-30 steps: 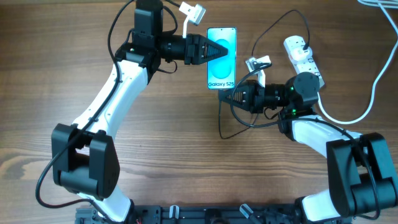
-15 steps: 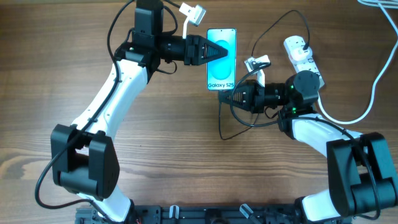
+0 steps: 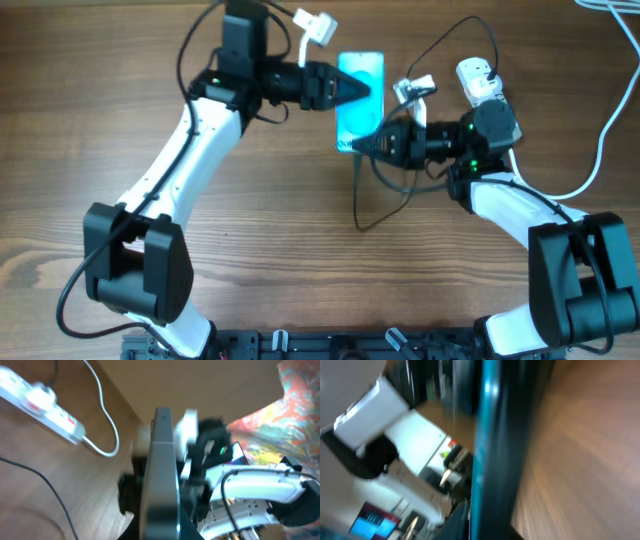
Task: Plug charger to phone and switch on socket
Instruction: 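Push the plug up into the phone port with the right gripper, then lower the phone flat onto the table with the left gripper and release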
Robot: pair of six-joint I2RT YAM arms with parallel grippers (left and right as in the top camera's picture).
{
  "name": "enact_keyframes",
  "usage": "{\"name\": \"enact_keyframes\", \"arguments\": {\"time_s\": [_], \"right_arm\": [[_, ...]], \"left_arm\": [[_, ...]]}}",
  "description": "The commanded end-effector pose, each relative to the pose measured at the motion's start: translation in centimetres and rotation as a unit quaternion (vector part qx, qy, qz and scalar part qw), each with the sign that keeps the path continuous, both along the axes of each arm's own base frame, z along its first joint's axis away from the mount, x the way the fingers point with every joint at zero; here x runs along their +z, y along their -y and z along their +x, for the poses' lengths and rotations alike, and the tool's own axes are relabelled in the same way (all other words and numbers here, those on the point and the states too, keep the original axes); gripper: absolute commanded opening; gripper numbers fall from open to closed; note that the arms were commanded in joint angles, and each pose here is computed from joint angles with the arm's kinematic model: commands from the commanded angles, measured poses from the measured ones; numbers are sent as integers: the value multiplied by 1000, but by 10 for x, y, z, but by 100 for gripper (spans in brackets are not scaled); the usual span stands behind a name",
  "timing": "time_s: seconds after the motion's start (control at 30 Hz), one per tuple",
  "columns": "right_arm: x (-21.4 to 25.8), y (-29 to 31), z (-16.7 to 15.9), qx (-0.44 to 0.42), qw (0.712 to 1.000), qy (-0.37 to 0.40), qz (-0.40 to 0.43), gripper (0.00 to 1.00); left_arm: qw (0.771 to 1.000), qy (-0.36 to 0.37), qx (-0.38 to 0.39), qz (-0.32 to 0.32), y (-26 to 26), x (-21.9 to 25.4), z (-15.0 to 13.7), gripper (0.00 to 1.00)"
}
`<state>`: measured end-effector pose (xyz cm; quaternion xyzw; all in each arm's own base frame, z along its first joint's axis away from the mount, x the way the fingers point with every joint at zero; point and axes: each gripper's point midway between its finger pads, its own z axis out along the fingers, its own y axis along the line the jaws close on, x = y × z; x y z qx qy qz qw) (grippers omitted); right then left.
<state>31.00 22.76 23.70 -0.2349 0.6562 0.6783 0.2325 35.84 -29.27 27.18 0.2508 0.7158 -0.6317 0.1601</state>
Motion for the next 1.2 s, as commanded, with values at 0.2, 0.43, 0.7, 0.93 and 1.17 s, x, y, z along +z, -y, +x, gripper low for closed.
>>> {"name": "enact_keyframes", "arguments": {"time_s": [0.2, 0.43, 0.7, 0.93, 1.17], "right_arm": [[3, 2, 4, 6, 1000, -2, -6, 27], [2, 2, -2, 22, 999, 38, -6, 44], [-32, 8, 50, -128, 989, 45, -52, 61], [-56, 20, 63, -176, 978, 39, -101, 59], [-50, 71, 82, -274, 951, 29, -142, 59]], "left_arm": [[999, -23, 45, 5, -25, -4, 21, 4], [970, -117, 185, 104, -76, -53, 55, 4], [899, -228, 284, 242, -104, -113, 46, 4], [907, -192, 260, 271, -79, -130, 43, 4], [953, -117, 169, 224, -50, -141, 47, 4]]}}
